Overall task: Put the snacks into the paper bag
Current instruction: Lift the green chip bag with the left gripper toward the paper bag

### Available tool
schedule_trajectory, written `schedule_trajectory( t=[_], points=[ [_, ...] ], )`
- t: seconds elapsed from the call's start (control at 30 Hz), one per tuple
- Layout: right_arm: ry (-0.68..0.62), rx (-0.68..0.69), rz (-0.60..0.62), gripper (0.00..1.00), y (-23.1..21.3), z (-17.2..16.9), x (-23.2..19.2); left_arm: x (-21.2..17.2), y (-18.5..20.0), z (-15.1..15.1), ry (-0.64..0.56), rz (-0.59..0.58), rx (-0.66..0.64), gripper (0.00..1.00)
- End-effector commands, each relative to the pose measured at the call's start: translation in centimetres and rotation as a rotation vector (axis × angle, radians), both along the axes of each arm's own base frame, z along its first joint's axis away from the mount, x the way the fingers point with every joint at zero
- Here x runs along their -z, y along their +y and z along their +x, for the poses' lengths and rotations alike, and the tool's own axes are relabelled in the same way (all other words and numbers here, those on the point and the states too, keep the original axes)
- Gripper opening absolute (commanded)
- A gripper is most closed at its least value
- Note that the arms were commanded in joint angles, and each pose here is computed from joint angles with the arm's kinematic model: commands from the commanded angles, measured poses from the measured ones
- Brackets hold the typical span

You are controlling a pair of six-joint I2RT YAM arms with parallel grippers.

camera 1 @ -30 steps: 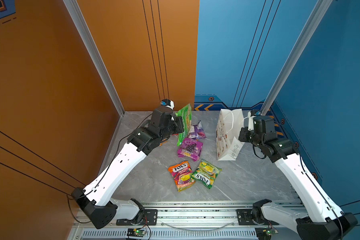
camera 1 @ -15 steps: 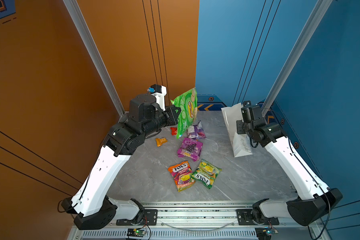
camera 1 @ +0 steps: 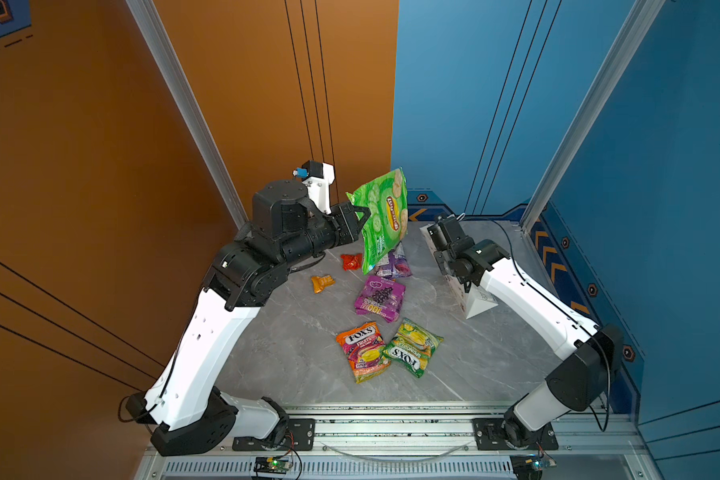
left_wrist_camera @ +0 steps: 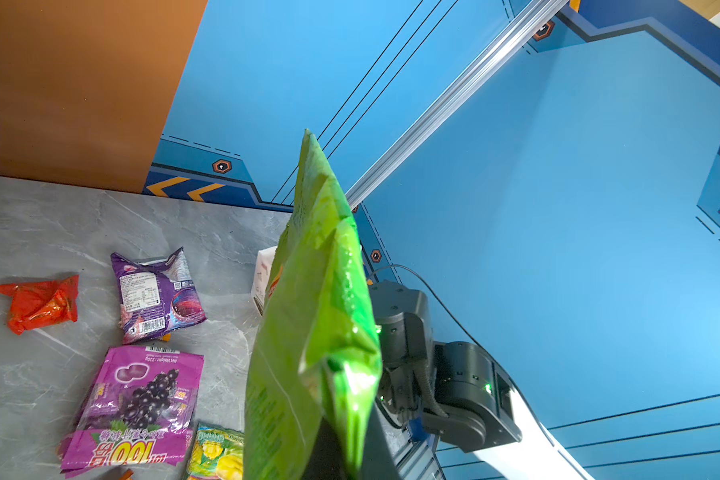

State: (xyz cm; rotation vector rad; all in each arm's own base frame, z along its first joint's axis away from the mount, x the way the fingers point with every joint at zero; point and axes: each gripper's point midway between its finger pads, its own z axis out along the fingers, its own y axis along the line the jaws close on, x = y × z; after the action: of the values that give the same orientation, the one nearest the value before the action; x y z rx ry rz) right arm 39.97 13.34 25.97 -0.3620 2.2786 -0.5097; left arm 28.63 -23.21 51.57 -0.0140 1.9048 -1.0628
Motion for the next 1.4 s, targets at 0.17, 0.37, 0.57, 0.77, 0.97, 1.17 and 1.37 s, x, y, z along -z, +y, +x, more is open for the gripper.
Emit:
schedule_trajectory(
  t=[0.17, 0.37, 0.57, 0.77, 0.97, 1.17, 1.37],
  points=[
    [-0.064, -0.038, 0.105, 0.00, 2.0, -0.5, -3.3, -3.1, 1.0, 1.1, -0.027, -0.154, -0.029, 0.00],
    [-0.068, -0.052, 0.203, 0.00, 2.3, -1.7, -4.3, -2.5, 0.0, 1.4, 0.020, -0.185, 0.006, 0.00],
    [-0.055, -0.052, 0.235, 0.00, 2.7, -1.8, -3.8, -0.8, -0.3, 1.0, 0.081, -0.192, 0.021, 0.00],
    [-0.056, -0.067, 0.228, 0.00, 3.5, -1.7, -3.3, -1.7, 0.3, 0.6, 0.064, -0.205, 0.020, 0.00],
    [-0.064, -0.087, 0.190, 0.00, 3.8, -2.1, -2.8, -3.2, 2.4, 1.7, 0.037, -0.205, -0.055, 0.00],
    [-0.072, -0.084, 0.154, 0.00, 4.1, -2.2, -2.6, -3.5, 0.6, 2.5, 0.073, -0.237, -0.013, 0.00],
    [-0.088, -0.075, 0.143, 0.00, 4.2, -2.0, -2.8, -3.1, -0.4, 2.2, 0.104, -0.249, -0.018, 0.00]
  ],
)
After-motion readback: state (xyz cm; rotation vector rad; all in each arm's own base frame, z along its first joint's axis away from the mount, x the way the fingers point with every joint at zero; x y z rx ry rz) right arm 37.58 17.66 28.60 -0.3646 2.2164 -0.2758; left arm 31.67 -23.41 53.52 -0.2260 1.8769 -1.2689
